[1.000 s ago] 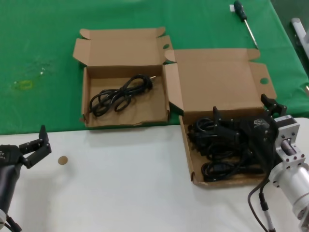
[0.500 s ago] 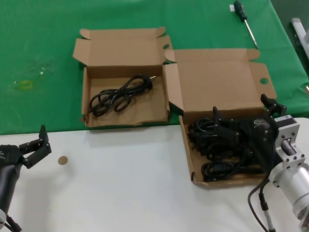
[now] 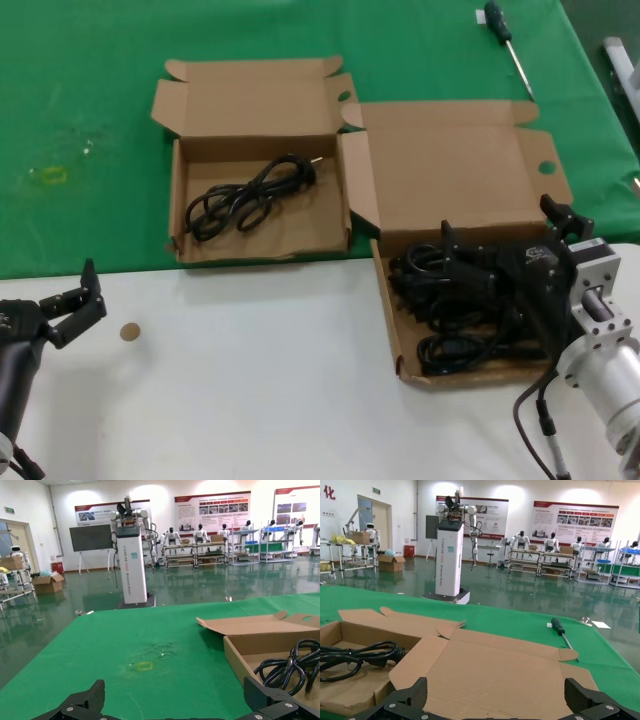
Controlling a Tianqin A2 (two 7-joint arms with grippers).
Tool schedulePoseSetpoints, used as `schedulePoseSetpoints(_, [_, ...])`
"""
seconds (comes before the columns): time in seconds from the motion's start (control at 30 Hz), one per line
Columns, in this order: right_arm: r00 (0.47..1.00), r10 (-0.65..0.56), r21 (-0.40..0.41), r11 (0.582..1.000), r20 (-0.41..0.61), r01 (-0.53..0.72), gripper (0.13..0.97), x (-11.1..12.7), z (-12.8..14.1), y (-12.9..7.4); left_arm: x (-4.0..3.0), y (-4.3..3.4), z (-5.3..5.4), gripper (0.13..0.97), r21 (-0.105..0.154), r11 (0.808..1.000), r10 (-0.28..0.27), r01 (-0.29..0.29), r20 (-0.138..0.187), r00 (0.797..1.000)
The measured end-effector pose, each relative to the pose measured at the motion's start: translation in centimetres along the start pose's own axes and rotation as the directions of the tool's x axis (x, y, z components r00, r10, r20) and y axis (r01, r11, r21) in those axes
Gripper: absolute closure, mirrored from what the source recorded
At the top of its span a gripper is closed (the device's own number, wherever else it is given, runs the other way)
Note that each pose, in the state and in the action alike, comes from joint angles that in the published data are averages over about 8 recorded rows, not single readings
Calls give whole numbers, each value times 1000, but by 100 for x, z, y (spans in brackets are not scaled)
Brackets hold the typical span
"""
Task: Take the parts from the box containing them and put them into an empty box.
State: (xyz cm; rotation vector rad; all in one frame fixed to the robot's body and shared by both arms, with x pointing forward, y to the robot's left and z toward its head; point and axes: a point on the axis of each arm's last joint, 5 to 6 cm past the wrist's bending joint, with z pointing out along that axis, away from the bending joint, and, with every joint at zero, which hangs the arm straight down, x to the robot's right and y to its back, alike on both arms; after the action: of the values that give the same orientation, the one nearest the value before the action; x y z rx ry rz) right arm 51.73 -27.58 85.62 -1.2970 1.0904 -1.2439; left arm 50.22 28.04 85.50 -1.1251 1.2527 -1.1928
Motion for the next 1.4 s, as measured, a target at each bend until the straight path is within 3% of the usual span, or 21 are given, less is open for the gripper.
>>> schedulePoseSetpoints(1.4, [1000, 0, 0, 1000, 0, 0, 130, 0, 0, 0, 0, 0, 0, 132, 0, 1000, 0, 0, 0, 1000])
